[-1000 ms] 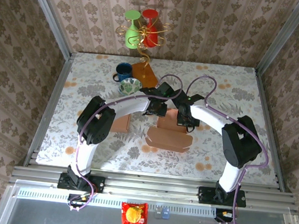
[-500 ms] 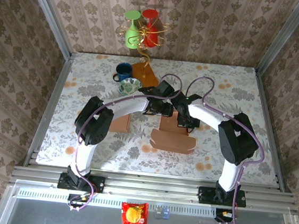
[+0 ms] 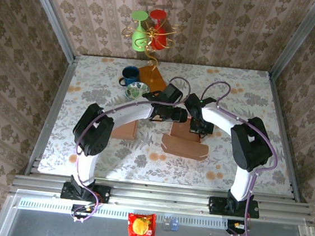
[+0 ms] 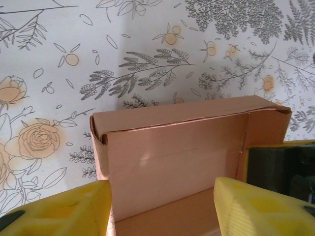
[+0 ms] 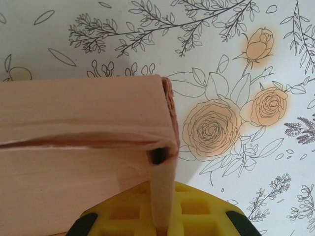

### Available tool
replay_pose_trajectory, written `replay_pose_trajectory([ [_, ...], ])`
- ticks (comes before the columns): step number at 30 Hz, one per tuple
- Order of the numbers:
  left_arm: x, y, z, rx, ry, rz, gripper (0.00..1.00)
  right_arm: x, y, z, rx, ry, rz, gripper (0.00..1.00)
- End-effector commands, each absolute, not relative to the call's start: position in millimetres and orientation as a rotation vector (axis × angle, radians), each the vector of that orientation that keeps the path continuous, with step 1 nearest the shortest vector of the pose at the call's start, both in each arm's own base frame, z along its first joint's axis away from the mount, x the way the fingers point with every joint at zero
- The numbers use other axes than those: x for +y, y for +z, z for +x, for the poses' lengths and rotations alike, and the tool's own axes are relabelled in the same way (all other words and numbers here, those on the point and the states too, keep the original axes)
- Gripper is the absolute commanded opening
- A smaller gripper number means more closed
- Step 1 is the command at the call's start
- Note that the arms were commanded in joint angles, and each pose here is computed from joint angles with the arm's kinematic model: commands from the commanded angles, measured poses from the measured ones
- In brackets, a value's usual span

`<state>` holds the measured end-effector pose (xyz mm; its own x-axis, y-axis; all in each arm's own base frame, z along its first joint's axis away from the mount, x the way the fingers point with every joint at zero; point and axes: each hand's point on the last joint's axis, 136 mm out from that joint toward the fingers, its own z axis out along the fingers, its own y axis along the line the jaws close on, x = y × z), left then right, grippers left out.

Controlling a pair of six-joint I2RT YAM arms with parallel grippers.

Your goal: Fold the paper box

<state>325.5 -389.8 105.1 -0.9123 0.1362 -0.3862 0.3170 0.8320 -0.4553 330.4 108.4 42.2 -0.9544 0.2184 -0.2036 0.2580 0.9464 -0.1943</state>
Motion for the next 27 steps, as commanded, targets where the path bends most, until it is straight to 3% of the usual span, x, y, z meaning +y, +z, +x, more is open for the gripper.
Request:
replay_pose_trajectory([
  [1,-394,134,329,2.617,-0.872,0.309,0.60,97,35,323,2.957,-0.386,0.450,0.00],
  [11,-381,160,346,2.548,-0.915,0.228,0.62,82,32,311,2.996,-0.301,0.743,0.00],
  [19,-323,188,362,2.457,-0.773,0.140,0.61,62,27,287,2.881,-0.050,1.501,0.00],
  [27,-298,170,341,2.492,-0.751,0.103,0.59,64,35,270,2.512,0.004,2.166,0.00],
])
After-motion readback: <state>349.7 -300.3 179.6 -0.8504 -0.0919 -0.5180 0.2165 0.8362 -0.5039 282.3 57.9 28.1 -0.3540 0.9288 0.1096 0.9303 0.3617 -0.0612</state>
